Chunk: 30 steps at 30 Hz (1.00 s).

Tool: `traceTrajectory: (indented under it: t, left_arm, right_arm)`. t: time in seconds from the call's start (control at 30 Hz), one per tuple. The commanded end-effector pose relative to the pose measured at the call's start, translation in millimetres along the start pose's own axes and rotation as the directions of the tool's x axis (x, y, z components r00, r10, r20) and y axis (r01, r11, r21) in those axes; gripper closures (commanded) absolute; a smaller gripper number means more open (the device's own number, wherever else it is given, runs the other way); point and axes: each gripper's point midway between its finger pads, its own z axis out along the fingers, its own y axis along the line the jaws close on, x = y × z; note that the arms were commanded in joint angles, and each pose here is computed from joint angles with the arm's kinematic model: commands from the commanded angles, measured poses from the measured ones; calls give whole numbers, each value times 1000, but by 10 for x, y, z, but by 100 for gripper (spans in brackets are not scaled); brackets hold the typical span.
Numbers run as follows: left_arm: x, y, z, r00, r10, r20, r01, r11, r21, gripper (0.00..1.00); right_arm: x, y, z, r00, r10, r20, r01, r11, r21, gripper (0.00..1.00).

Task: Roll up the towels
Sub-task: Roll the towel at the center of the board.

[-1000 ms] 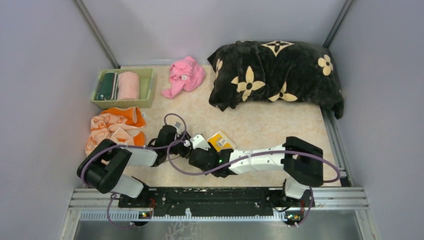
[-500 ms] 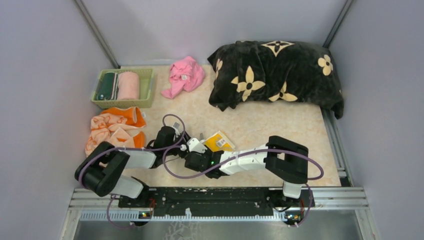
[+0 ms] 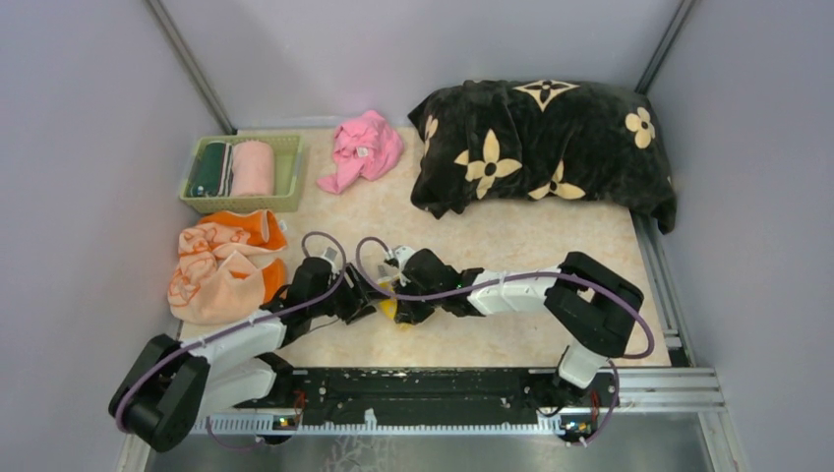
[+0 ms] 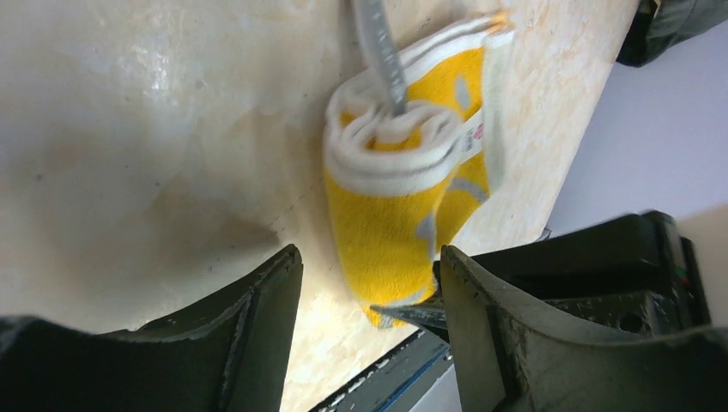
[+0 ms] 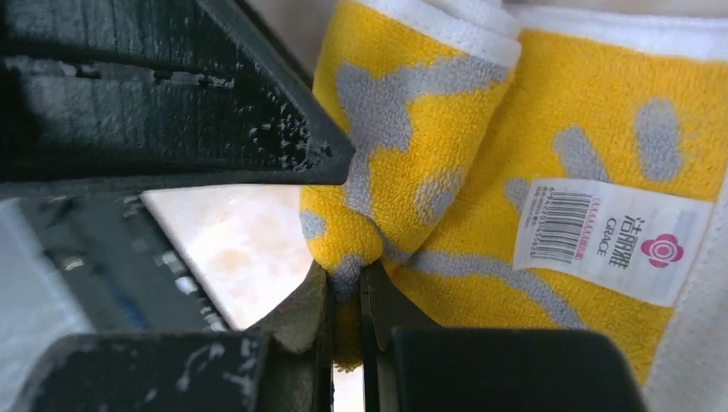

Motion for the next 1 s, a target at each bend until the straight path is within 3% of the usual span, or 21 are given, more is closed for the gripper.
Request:
traceTrajectory:
  t: [0.0, 0.3, 0.6, 0.7, 0.97]
  left_arm:
    - [53, 153, -87, 1000, 0, -1, 0, 998, -57, 34]
    - [62, 147, -80, 1000, -31, -3, 31, 998, -55, 34]
    - [-4, 38, 40, 1000, -24, -10, 24, 999, -40, 35]
    - [-49, 35, 91, 1000, -14, -2, 14, 998, -53, 35]
    - [-130, 194, 323, 1000, 8, -8, -9, 988, -153, 41]
  right_arm:
    - [107, 512, -145, 987, 142, -77, -161, 896, -414, 100]
    - [9, 262, -208, 885, 437, -160, -446, 698, -560, 100]
    - [158, 78, -143, 779, 585, -225, -600, 591, -540, 100]
    - [235, 0, -82, 755, 613, -233, -634, 589, -501, 99]
    - [296, -60, -28, 765, 602, -229, -630, 627, -459, 98]
